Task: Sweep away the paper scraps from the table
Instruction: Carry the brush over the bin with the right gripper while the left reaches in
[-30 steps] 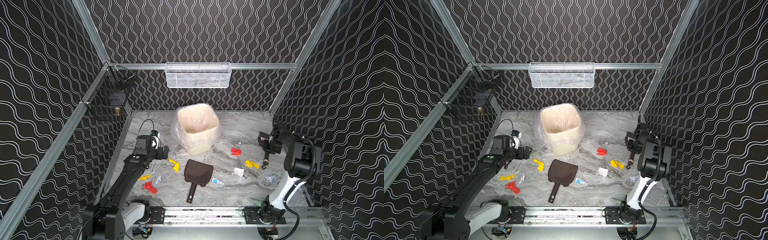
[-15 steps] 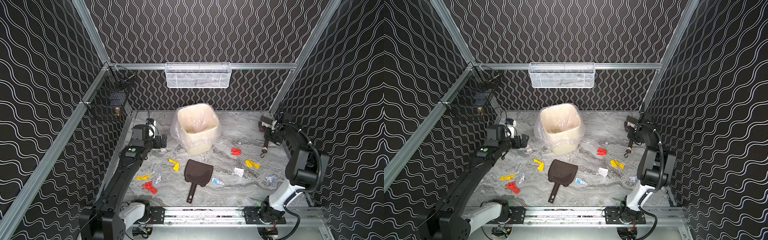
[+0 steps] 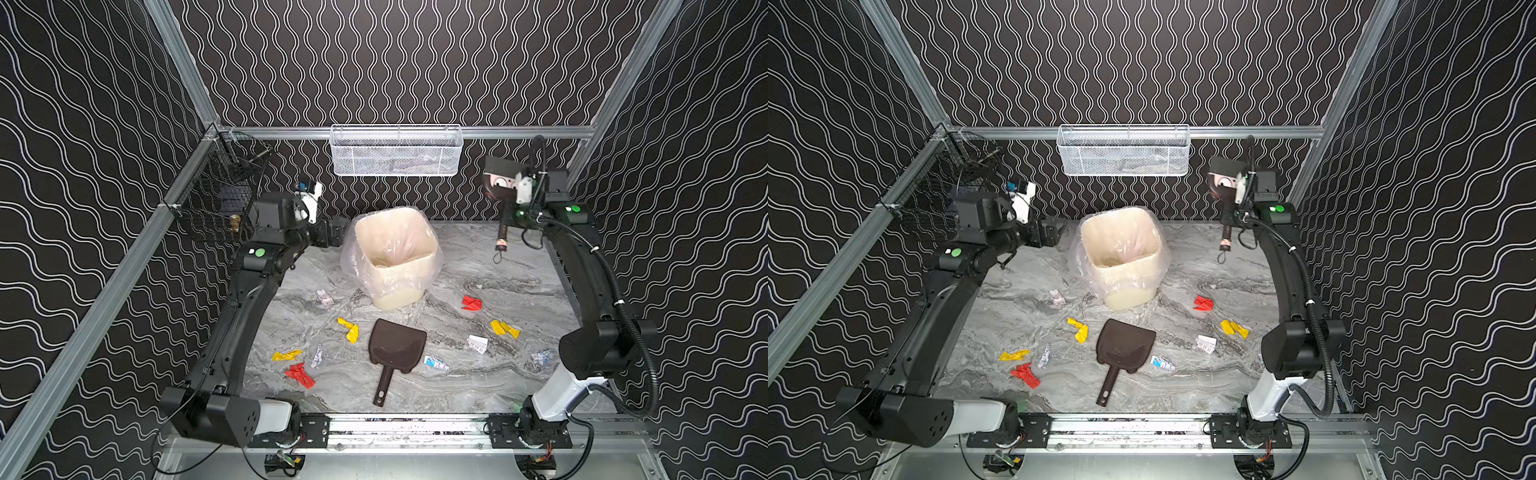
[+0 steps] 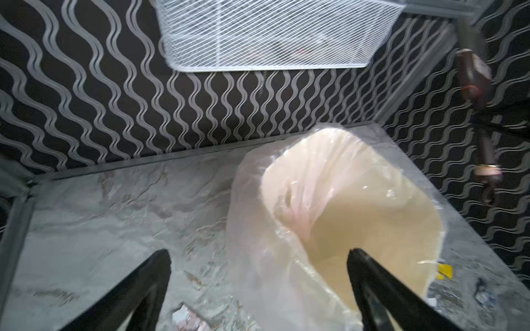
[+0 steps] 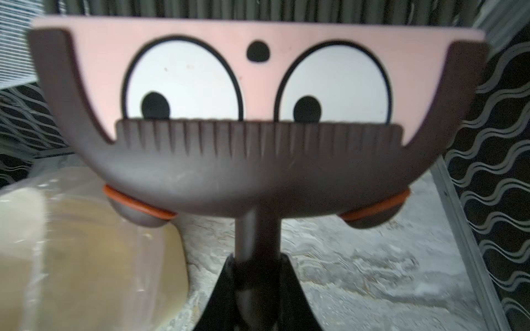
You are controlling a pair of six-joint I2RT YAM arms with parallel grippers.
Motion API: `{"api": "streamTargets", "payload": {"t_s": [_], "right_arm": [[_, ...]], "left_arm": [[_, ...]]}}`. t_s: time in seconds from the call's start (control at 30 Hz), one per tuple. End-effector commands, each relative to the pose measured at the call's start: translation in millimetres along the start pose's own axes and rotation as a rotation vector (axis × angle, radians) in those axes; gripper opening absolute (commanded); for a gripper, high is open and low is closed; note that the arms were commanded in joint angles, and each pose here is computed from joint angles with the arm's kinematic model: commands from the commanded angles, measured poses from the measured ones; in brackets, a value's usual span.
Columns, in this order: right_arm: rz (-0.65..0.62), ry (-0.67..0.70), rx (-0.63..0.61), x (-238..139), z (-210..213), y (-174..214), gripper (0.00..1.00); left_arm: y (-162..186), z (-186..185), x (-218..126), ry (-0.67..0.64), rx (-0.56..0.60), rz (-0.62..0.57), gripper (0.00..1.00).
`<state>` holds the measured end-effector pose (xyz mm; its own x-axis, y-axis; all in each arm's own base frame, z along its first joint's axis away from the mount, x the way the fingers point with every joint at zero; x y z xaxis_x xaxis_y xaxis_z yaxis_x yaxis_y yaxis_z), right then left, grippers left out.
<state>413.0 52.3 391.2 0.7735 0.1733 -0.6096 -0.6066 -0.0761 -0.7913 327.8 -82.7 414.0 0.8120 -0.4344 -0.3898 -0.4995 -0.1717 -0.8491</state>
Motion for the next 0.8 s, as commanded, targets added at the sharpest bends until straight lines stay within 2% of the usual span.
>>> {"api": "streamTargets", "payload": {"t_s": [0.0, 0.17, 0.37, 0.43, 0.57, 0.77], "right_arm": [[-0.022, -0.044, -0.045, -4.8, 30.9, -13.7, 0.0], [-0.074, -0.122, -0.141, -10.0, 86.4, -32.0, 0.0], [-0.131, -0.21, -0.206, -26.5, 134.7, -41.6, 0.0], [-0.117, -0.253, -0.233, -18.2, 158.4, -35.7, 0.0], [-0.131, -0.301, -0.244, -25.8, 175.9, -34.4, 0.0], [-0.145, -0.368, -0.262, -34.0, 197.8, -30.7, 0.0]], "left_arm": [[-7.2, -22.5, 8.5, 0.146, 0.004, 0.035, 0.99], [-24.0, -50.2, 30.6, 0.311, -0.014, 0.057, 0.99], [-42.7, -67.3, 40.0, 0.471, -0.084, -0.003, 0.99], [-45.8, -69.8, 43.5, 0.52, -0.114, -0.018, 0.99], [-49.8, -72.0, 50.6, 0.579, -0.164, -0.032, 0.99], [-50.5, -70.9, 60.0, 0.6, -0.183, -0.031, 0.99]]}}
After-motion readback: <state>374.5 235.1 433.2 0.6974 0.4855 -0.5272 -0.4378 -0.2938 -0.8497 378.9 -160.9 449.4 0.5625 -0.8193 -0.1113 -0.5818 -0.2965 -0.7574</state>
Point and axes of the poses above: each gripper's point midway between its finger pads, its own x axis out along the fingers, its own z axis along the line the jaws close on, y = z × x, the point moved 9 cm from there along -x, back along the fingers, and after that the axes turned 11 degrees about -x, right-handed, at the moved point
